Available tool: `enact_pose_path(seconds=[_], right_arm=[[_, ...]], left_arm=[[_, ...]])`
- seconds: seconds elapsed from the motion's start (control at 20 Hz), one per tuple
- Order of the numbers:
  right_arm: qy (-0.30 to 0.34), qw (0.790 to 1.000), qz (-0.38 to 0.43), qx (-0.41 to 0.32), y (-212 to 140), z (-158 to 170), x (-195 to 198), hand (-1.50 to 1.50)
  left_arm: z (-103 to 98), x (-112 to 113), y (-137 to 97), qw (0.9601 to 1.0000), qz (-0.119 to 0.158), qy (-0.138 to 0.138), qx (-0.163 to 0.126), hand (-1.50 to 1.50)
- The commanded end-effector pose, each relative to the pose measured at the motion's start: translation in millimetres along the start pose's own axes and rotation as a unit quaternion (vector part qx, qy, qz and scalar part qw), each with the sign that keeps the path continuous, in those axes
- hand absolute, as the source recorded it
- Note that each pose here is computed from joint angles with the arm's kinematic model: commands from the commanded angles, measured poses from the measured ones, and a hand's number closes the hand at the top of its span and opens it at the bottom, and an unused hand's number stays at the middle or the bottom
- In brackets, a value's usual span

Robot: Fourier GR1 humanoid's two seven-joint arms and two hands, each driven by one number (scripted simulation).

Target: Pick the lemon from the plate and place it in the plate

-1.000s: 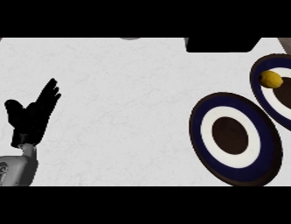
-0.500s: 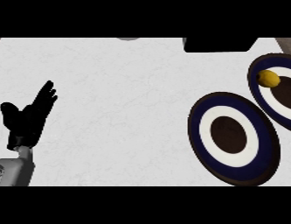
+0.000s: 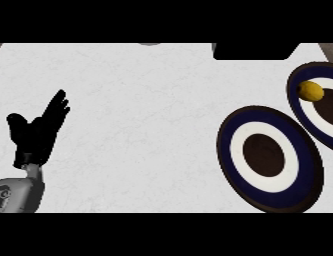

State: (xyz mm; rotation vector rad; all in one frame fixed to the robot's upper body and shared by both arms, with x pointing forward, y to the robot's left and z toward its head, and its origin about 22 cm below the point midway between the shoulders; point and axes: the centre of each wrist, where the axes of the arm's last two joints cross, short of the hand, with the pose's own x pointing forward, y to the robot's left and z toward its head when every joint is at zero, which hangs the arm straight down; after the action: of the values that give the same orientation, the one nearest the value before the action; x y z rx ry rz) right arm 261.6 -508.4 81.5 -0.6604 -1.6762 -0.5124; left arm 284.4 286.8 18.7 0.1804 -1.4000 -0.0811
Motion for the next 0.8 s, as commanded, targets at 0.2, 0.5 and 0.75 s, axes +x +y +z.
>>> enact_pose_path(seconds=[0.2,0.5,0.75], right_arm=[[0.000,1.000,0.011,-0.004,-29,16,-12,-1.50],[0.009,0.999,0.029,-0.026,-49,9,-19,-1.50],[0.030,0.999,0.045,-0.010,-84,17,-15,-1.50]], left_arm=[[5,-9,2,1.0000,-0.002,-0.002,0.002,0.00],[1,13,5,1.0000,0.000,-0.001,-0.004,0.00],[-2,16,2,1.0000,0.001,0.004,0.001,0.00]])
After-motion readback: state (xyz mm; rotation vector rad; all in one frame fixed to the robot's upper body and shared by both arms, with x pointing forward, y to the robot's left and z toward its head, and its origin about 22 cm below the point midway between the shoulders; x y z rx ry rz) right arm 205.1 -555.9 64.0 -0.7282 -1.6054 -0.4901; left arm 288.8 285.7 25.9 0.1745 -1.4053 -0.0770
